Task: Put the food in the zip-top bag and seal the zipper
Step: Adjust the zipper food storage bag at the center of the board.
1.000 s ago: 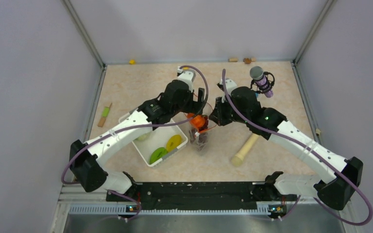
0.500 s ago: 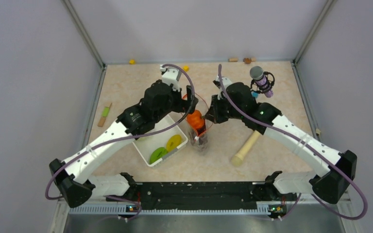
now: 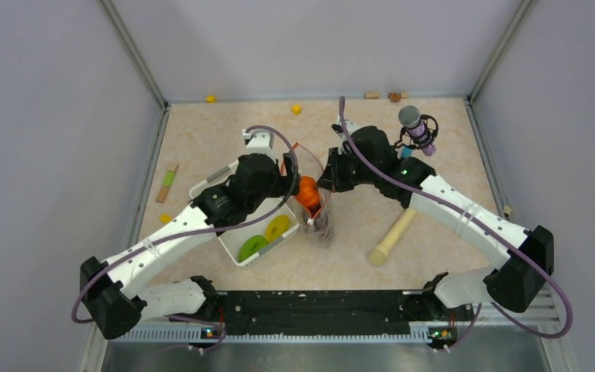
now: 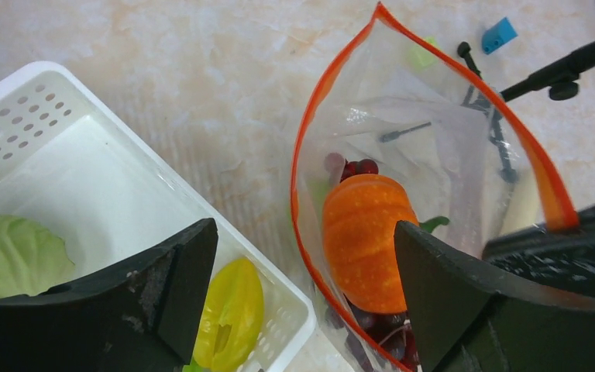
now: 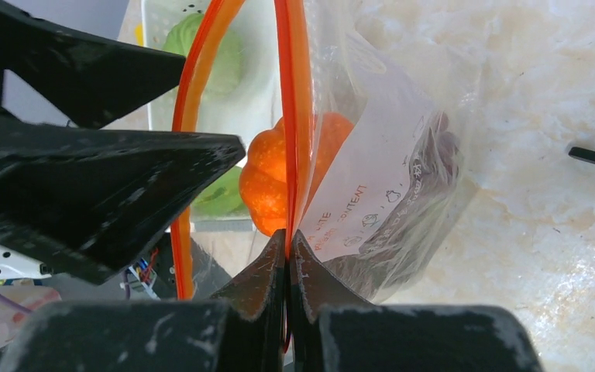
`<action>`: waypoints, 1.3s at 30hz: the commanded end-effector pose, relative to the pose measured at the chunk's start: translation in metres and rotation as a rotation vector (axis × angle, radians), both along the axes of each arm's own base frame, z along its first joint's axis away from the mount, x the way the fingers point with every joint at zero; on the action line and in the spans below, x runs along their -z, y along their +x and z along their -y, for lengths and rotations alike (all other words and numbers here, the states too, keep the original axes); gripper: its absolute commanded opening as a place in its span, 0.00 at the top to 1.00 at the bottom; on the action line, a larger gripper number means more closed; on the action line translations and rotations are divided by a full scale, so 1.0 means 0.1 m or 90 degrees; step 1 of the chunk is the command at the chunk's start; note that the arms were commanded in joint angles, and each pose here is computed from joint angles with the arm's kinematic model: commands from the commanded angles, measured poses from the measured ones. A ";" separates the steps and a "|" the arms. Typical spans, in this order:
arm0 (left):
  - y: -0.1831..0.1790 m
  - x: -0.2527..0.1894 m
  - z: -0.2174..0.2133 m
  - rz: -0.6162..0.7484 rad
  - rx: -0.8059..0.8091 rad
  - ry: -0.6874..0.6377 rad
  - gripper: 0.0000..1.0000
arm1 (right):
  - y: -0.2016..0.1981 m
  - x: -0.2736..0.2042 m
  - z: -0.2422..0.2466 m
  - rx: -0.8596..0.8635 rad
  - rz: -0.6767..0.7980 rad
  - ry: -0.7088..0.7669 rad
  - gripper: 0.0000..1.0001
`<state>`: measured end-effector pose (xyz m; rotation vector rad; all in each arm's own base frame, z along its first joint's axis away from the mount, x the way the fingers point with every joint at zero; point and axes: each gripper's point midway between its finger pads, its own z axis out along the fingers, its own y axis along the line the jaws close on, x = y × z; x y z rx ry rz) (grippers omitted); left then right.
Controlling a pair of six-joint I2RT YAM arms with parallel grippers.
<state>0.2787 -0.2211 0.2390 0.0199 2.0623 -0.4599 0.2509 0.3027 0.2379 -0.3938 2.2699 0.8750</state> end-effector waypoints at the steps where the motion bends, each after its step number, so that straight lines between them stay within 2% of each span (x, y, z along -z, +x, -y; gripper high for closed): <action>1: 0.19 -0.07 0.08 0.011 -0.053 -0.048 0.14 | 0.02 -0.28 -0.08 -0.014 0.044 0.042 1.00; 3: 0.22 -0.07 0.13 0.012 -0.044 -0.046 0.26 | 0.02 -0.26 -0.06 -0.012 0.047 0.037 1.00; 4: 0.23 -0.07 0.14 0.012 -0.046 -0.043 0.37 | 0.03 -0.25 -0.04 -0.007 0.048 0.033 1.00; 5: 0.24 -0.08 0.13 0.011 -0.047 -0.039 0.50 | 0.05 -0.25 -0.02 0.003 0.051 0.025 1.00; 7: 0.25 -0.11 0.12 0.012 -0.053 -0.038 0.87 | 0.12 -0.26 0.06 0.035 0.057 0.002 1.00; 8: 0.25 -0.13 0.12 0.015 -0.054 -0.040 1.00 | 0.17 -0.27 0.11 0.054 0.059 -0.012 1.00; 15: 0.33 -0.39 0.11 0.058 -0.050 -0.031 1.00 | 0.72 -0.26 0.54 0.171 0.032 -0.088 1.00; 21: 0.56 -0.34 0.06 0.038 -0.073 0.004 1.00 | 0.92 -0.17 0.61 0.173 0.018 -0.136 1.00; 25: 0.66 -0.30 0.05 0.029 -0.072 -0.002 1.00 | 0.92 -0.21 0.58 0.157 0.026 -0.137 1.00; 29: 0.63 -0.33 0.16 0.031 -0.025 -0.014 1.00 | 0.79 -0.30 0.43 0.081 0.043 -0.090 1.00; 39: 0.31 -0.53 0.40 0.041 0.101 -0.100 1.00 | 0.40 -0.60 0.39 0.007 0.081 -0.003 1.00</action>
